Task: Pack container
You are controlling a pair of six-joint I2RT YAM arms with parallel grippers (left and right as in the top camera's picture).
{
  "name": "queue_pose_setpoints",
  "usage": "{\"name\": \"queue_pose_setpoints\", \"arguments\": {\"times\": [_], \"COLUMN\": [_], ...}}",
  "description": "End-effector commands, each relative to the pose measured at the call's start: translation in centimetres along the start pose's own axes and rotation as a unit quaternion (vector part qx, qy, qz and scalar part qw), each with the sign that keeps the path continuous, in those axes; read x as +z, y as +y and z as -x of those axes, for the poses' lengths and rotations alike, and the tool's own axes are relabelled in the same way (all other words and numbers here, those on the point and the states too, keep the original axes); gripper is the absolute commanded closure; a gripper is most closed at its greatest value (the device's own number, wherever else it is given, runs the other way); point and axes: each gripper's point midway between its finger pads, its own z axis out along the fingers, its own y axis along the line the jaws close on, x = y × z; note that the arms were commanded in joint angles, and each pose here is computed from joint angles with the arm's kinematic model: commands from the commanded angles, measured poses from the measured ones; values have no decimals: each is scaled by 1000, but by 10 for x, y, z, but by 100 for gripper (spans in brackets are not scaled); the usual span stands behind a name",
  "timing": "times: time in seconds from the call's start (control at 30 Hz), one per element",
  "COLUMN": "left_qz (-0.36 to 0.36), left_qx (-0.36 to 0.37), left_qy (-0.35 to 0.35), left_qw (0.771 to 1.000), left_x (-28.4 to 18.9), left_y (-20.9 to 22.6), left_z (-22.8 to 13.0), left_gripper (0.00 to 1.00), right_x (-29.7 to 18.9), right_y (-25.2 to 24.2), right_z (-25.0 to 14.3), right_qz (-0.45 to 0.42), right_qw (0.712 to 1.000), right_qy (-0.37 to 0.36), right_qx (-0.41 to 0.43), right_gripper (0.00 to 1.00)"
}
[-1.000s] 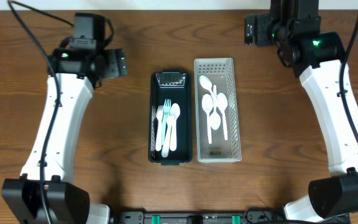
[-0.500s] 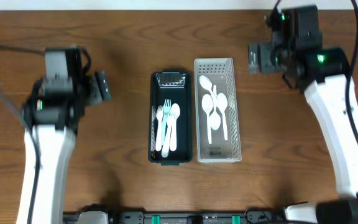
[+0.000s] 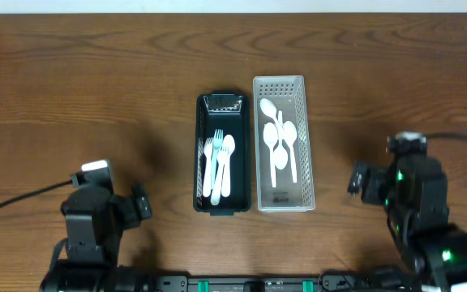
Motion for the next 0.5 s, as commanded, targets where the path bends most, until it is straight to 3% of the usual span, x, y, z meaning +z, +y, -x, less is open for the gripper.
{"name": "queue_pose_setpoints", "arguments": {"times": [0.0, 0.2, 0.47], "left_qz": [6, 12, 12], "left_qx": [-1, 5, 5], "left_qy": [11, 37, 37], "left_qw": [1000, 999, 999], "left_x": [3, 5, 5], "left_y": [3, 5, 5], "left_z": [-13, -23, -23], "left_gripper": [2, 2, 2], "right_x": [5, 13, 13], "right_y": [-11, 0, -1], "right_z": [-25, -52, -57], "right_qz": [-14, 24, 24], "right_qw": [1000, 999, 999], "right_qy": [-1, 32, 42], "right_qx": [22, 21, 19], "right_gripper": [1, 1, 1]}}
